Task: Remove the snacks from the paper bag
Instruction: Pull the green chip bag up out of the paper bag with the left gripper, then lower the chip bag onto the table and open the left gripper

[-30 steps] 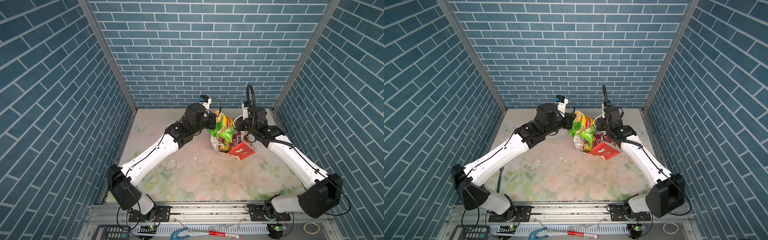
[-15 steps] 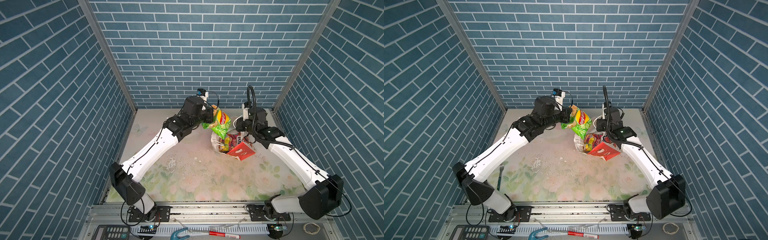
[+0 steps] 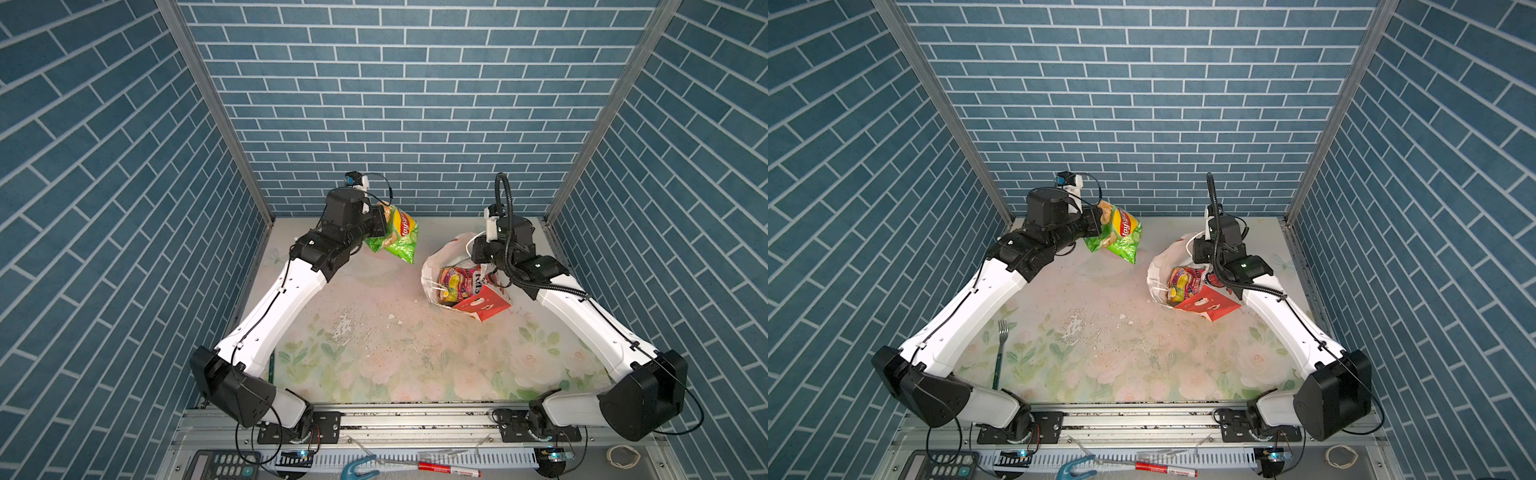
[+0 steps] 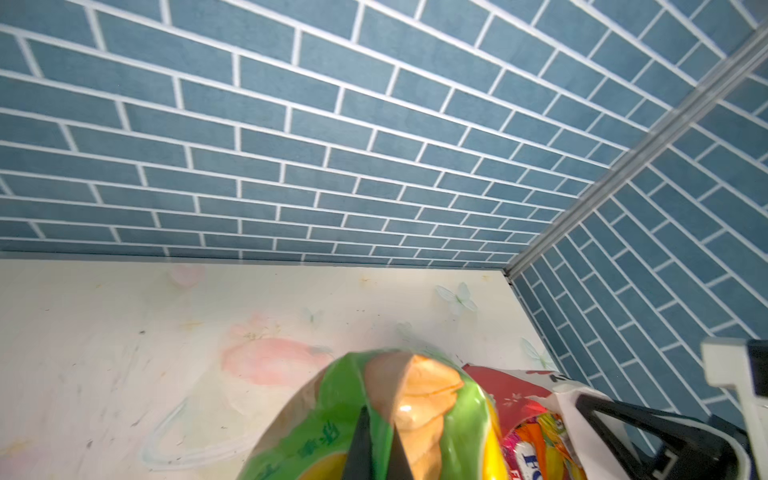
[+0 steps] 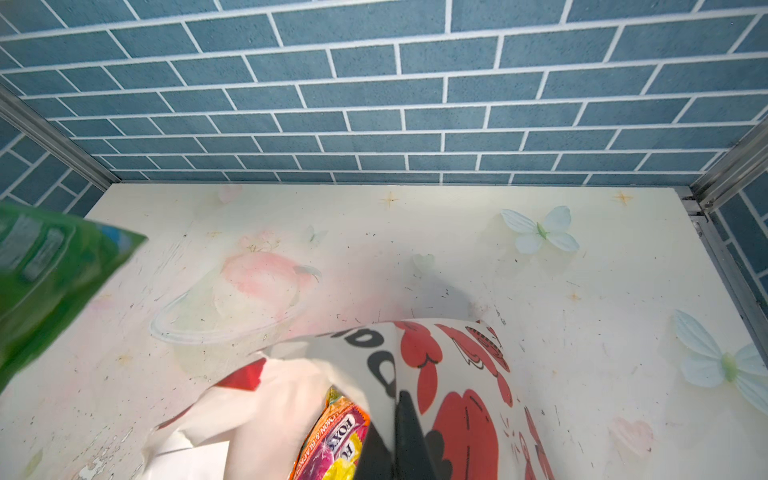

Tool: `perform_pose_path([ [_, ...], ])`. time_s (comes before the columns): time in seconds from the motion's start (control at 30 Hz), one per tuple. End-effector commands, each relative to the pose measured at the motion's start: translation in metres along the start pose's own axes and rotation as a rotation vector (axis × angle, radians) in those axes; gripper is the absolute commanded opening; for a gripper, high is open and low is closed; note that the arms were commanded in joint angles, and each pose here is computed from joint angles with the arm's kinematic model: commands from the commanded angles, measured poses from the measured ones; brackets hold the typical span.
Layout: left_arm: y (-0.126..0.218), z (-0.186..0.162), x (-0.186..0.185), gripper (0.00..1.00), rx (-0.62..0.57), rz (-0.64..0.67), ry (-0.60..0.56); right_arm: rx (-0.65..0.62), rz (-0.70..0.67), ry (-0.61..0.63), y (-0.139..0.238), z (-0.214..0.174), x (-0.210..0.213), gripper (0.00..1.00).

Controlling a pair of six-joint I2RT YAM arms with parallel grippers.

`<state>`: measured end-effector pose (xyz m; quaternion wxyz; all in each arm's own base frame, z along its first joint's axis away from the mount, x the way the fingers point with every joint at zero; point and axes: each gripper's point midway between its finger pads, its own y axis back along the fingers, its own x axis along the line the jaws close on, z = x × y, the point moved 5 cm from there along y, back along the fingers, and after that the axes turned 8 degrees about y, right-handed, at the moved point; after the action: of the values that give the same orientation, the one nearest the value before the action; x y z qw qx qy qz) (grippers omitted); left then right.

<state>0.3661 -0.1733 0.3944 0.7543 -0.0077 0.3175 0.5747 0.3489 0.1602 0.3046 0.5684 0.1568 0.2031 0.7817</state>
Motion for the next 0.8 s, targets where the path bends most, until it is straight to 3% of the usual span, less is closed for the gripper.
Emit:
perform_pose_path([
  [0.0, 0.006, 0.009, 0.023, 0.00, -0.064, 0.067, 0.033, -0.060, 0.012, -0.019, 0.012, 0.012, 0.002, 0.00],
  [0.4, 0.006, -0.013, 0.097, 0.00, -0.047, 0.239, 0.113, -0.058, 0.016, -0.023, 0.013, 0.010, 0.001, 0.00],
  [0.77, -0.024, -0.047, 0.159, 0.00, 0.020, 0.427, 0.124, -0.052, 0.020, -0.044, 0.013, 0.006, 0.001, 0.00],
])
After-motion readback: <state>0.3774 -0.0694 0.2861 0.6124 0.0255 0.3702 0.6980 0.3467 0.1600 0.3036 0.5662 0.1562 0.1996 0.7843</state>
